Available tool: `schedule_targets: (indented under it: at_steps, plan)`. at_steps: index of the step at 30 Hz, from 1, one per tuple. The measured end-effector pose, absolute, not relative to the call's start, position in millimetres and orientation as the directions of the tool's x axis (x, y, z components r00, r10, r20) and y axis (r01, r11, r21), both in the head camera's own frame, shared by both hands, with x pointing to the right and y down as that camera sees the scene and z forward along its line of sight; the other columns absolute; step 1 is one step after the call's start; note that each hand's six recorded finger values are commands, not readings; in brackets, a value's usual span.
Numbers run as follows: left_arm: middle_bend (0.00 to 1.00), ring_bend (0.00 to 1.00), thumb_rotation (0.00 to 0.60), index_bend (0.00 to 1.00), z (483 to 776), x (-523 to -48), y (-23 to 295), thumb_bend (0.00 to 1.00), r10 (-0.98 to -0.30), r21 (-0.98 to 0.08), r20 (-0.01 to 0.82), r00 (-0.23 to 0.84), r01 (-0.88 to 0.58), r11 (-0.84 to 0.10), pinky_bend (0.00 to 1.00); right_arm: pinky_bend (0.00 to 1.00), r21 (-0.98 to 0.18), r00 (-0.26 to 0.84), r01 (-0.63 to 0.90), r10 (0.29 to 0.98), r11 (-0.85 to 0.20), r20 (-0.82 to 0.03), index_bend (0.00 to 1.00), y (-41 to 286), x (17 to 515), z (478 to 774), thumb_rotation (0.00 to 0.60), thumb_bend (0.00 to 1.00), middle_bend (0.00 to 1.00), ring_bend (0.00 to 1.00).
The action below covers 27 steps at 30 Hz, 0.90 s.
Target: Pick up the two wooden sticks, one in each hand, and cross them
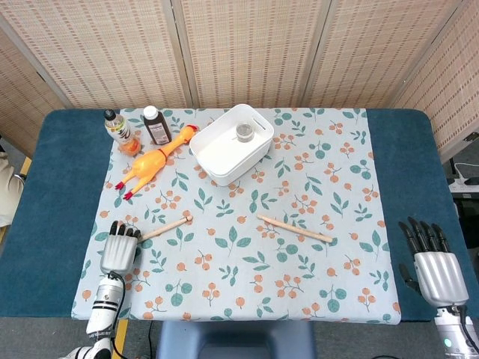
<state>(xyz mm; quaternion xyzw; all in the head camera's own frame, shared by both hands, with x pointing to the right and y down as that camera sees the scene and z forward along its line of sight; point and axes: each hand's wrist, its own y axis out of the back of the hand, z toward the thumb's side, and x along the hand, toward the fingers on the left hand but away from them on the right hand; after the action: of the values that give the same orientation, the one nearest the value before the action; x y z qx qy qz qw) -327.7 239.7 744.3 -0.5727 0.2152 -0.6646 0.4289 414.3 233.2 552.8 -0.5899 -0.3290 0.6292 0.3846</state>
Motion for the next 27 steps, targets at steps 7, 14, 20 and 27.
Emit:
schedule_targets:
  at_steps: [7, 14, 20, 27]
  plan:
    - [0.7, 0.39, 0.6, 0.65, 751, -333, 236, 0.47, -0.813, -0.766, 0.582, -0.001, 0.335, -0.549, 0.18, 0.0, -0.867, -0.017, -0.094, 0.872, -0.489, -0.489, 0.0, 232, 416, 553, 0.6, 0.32, 0.0, 0.0]
    - [0.84, 0.48, 0.6, 0.79, 746, -332, 233, 0.57, -0.835, -0.795, 0.55, 0.027, 0.324, -0.513, 0.19, 0.0, -0.86, -0.007, -0.1, 0.864, -0.501, -0.503, 0.0, 235, 411, 559, 0.6, 0.32, 0.0, 0.0]
    - [0.86, 0.51, 0.6, 0.8, 737, -340, 233, 0.61, -0.852, -0.826, 0.519, 0.07, 0.299, -0.479, 0.2, 0.0, -0.847, 0.027, -0.084, 0.848, -0.525, -0.529, 0.0, 236, 401, 576, 0.6, 0.32, 0.0, 0.0]
    - [0.87, 0.52, 0.6, 0.81, 706, -355, 228, 0.61, -0.892, -0.887, 0.43, 0.137, 0.245, -0.39, 0.2, 0.0, -0.78, 0.099, -0.097, 0.774, -0.618, -0.625, 0.1, 224, 370, 610, 0.6, 0.32, 0.08, 0.0]
